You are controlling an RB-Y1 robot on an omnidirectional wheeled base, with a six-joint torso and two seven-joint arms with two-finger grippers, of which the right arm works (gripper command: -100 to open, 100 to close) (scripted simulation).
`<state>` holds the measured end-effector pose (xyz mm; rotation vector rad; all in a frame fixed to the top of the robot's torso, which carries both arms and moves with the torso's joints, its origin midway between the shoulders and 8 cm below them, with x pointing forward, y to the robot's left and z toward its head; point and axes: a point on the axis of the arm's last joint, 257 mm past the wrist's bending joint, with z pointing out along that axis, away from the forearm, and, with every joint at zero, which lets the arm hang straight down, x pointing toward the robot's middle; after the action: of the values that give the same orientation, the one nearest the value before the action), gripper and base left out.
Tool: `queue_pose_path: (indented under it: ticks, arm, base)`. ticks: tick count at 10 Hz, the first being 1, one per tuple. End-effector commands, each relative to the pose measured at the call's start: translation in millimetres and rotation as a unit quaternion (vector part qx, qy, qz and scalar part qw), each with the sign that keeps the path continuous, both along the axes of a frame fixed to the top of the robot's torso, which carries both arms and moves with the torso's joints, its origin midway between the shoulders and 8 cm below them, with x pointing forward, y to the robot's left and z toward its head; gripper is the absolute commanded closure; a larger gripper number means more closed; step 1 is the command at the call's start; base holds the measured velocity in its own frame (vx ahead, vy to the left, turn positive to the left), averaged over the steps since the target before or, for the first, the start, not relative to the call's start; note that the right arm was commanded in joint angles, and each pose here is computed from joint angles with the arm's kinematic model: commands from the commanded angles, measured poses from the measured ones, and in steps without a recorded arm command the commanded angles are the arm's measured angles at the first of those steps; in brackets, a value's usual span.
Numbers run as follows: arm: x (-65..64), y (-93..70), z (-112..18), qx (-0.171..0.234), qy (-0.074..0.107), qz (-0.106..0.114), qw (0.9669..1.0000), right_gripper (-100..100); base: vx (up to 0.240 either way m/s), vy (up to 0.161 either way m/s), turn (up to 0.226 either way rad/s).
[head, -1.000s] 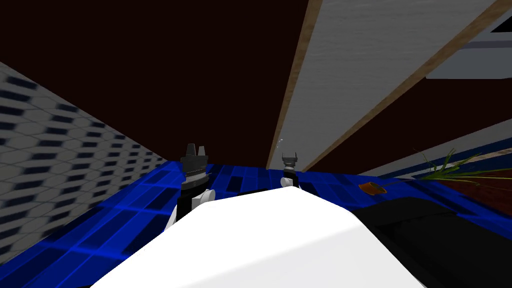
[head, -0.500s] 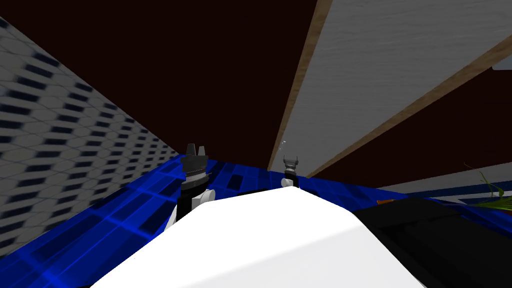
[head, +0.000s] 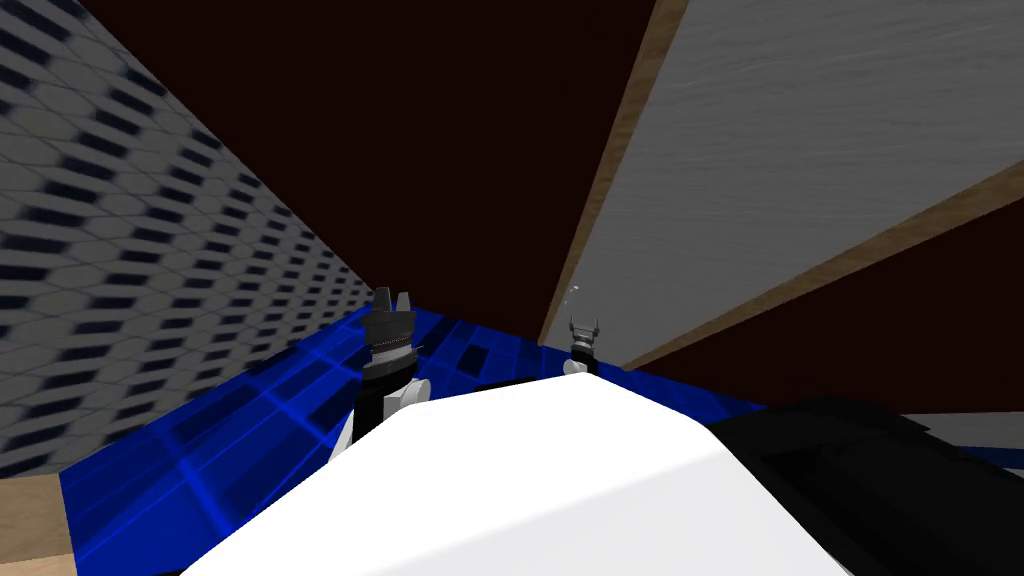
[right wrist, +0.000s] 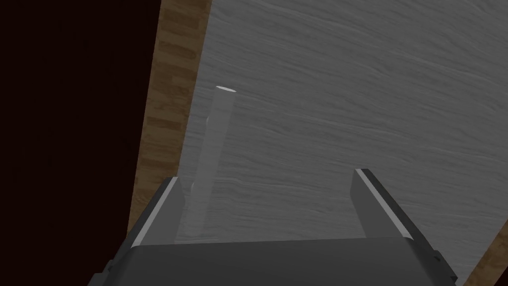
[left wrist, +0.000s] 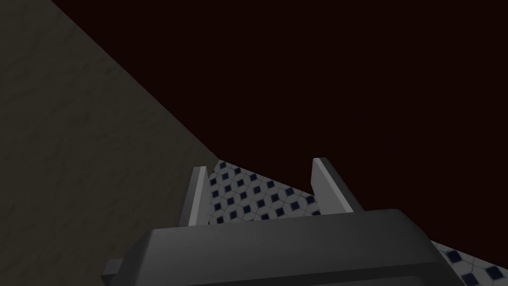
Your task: Pull the door open
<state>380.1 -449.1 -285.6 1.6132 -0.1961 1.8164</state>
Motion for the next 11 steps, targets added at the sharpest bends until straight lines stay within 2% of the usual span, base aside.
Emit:
queue_pose_path:
  ticks: [1, 5, 6, 7, 10, 11]
  arm:
    - [-2.1, -7.6, -11.4, 0.023, -0.002, -0.008, 0.9997, -100]
    - [-13.8, -24.8, -38.6, 0.075, -0.006, -0.03, 0.9968, -100]
    - [-19.8, -31.9, -50.3, 0.096, -0.008, -0.04, 0.9945, -100]
    - [-19.8, -31.9, -50.3, 0.096, -0.008, -0.04, 0.9945, -100]
    - [-29.2, -41.8, -66.6, 0.126, -0.012, -0.057, 0.9903, -100]
    - [-34.9, -47.1, -75.6, 0.143, -0.015, -0.066, 0.9874, -100]
  base:
    - [-0.003, -0.094, 0.24]
    - [-0.018, -0.092, 0.195]
    - [-0.024, -0.116, 0.374]
    - [-0.034, -0.099, 0.135]
    - [-0.02, -0.059, 0.172]
    - [-0.034, -0.095, 0.28]
